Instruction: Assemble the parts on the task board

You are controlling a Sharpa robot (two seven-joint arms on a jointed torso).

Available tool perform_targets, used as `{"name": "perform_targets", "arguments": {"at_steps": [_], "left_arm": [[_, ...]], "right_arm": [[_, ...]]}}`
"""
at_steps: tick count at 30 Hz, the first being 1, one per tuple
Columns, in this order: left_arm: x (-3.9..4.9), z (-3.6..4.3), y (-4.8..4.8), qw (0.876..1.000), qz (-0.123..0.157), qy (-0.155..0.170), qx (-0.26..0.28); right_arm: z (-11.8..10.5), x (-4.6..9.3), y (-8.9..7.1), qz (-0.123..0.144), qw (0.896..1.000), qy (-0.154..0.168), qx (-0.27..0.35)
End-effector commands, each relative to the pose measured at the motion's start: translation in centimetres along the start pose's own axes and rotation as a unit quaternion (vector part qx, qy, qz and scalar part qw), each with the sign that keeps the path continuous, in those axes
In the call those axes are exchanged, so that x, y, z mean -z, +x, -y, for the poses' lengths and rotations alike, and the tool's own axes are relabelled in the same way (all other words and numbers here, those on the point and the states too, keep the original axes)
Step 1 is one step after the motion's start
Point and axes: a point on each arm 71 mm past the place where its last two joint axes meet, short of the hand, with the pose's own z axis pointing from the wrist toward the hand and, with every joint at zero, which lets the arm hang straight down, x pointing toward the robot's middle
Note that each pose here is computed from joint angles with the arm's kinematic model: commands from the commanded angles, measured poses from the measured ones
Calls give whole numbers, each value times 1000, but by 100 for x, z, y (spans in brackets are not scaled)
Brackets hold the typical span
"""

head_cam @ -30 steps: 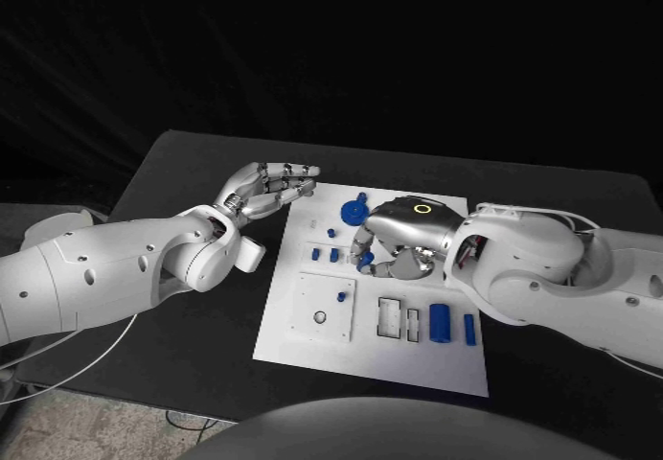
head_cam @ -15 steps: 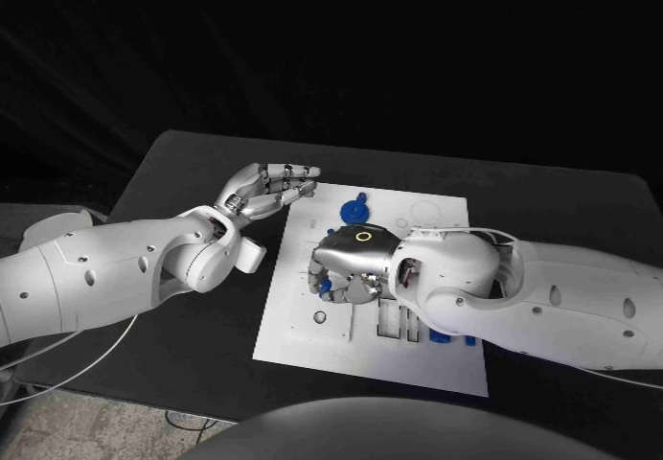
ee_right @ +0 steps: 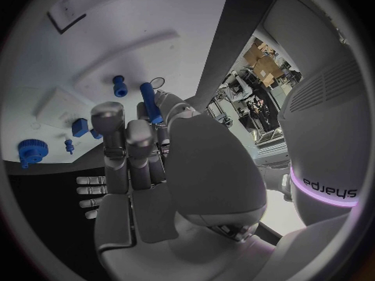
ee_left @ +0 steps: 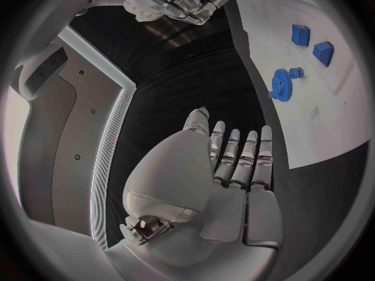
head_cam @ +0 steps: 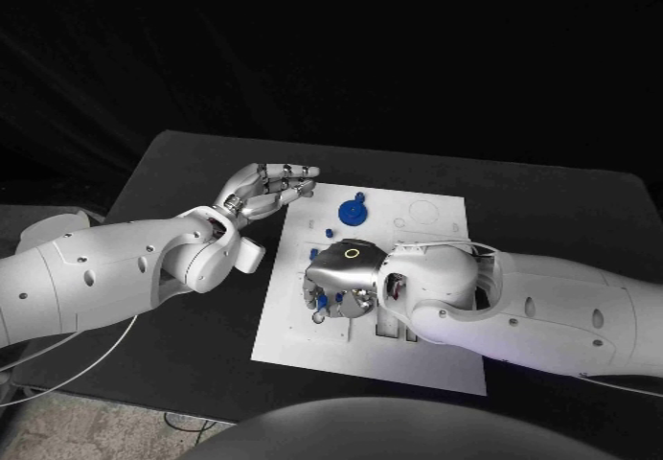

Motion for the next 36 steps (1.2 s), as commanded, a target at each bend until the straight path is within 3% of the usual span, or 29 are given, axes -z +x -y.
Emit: {"name": "perform_targets", "arguments": {"at_steps": [1, 36], "left_arm": [[-5, 5, 17, 1000, -7, 3, 10], [-7, -23, 29, 1000, -11, -2, 18]], "right_arm": [[-22, -5, 46, -16, 1000, -7, 14], [-108, -30, 101, -12, 999, -18, 24]]}}
